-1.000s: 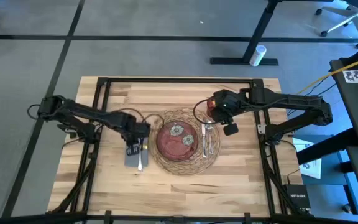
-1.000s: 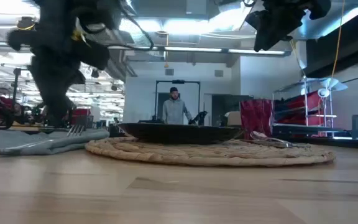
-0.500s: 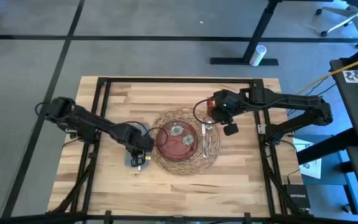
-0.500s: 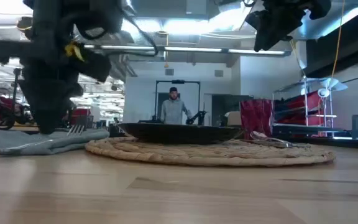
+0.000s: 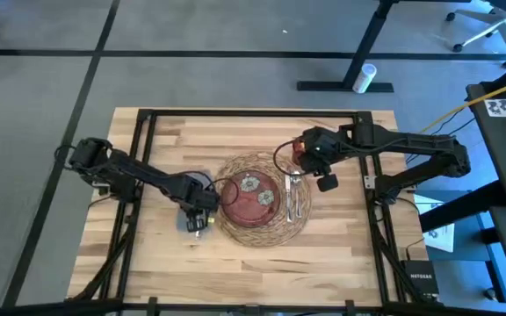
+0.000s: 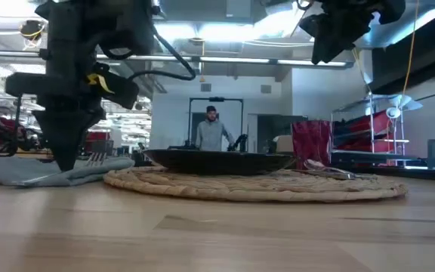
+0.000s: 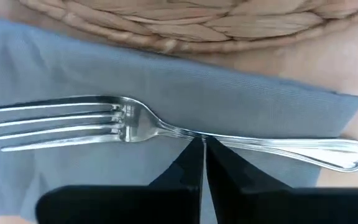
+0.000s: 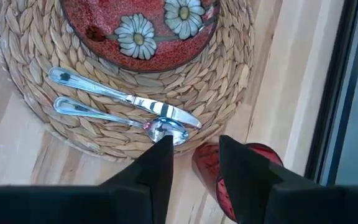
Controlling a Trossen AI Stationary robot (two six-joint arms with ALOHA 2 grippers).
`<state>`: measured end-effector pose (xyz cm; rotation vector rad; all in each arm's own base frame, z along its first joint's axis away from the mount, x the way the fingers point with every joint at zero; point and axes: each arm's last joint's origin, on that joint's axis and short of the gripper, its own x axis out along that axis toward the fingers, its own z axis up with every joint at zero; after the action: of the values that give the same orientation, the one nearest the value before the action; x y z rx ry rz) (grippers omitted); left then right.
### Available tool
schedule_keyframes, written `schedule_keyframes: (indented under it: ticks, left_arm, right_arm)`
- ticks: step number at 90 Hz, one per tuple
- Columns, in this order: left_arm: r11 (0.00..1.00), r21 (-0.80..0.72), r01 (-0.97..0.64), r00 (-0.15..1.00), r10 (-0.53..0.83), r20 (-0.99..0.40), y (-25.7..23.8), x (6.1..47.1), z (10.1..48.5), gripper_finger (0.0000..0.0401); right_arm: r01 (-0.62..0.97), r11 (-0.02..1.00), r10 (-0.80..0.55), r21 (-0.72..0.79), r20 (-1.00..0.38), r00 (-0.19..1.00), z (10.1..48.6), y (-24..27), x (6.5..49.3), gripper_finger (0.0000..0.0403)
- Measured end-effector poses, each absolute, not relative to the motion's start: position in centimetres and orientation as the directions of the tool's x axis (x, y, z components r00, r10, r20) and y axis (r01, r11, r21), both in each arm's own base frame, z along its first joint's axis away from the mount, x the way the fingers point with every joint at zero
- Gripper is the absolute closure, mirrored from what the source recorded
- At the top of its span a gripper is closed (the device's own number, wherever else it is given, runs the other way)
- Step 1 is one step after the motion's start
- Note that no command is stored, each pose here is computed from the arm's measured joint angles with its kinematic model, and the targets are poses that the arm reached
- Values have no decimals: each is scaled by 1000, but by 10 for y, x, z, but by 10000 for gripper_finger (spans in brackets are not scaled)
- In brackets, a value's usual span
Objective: Set table place
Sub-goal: Adjust the silver spoon on the gray table napkin
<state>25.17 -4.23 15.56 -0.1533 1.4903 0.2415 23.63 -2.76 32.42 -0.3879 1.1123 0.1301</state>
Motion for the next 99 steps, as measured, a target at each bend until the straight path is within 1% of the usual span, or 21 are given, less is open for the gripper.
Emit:
schedule_keyframes:
  ticks: [19, 30, 41, 50, 68, 77, 85, 99]
  left_arm:
    - [957, 59, -285, 38, 73, -997, -35, 250, 156, 401]
    - [955, 54, -292, 51, 71, -996, -39, 250, 158, 401]
    - [951, 31, -306, 91, 62, -994, -44, 251, 166, 401]
    - [941, 25, -338, 90, 59, -994, -45, 251, 167, 401]
    - [846, -45, -532, 84, 0, -996, -39, 252, 167, 401]
    - [798, -55, -600, 89, -1, -996, -36, 253, 167, 401]
    - [751, -69, -657, 116, 10, -993, -34, 256, 167, 398]
    - [677, -74, -732, 126, 28, -992, -32, 258, 166, 382]
  right_arm:
    - [-294, 926, -89, -237, -894, 438, 324, -28, 236, 288]
    - [-294, 926, -89, -237, -894, 438, 324, -27, 236, 288]
    - [-294, 926, -89, -237, -894, 438, 324, -28, 236, 288]
    - [-294, 926, -89, -237, -894, 438, 324, -28, 236, 288]
    - [-295, 926, -86, -234, -894, 439, 324, -27, 236, 288]
    - [-296, 927, -82, -231, -894, 440, 324, -27, 236, 288]
    - [-296, 927, -82, -231, -894, 440, 324, -27, 236, 288]
    - [-296, 927, -82, -231, -894, 441, 324, -27, 236, 288]
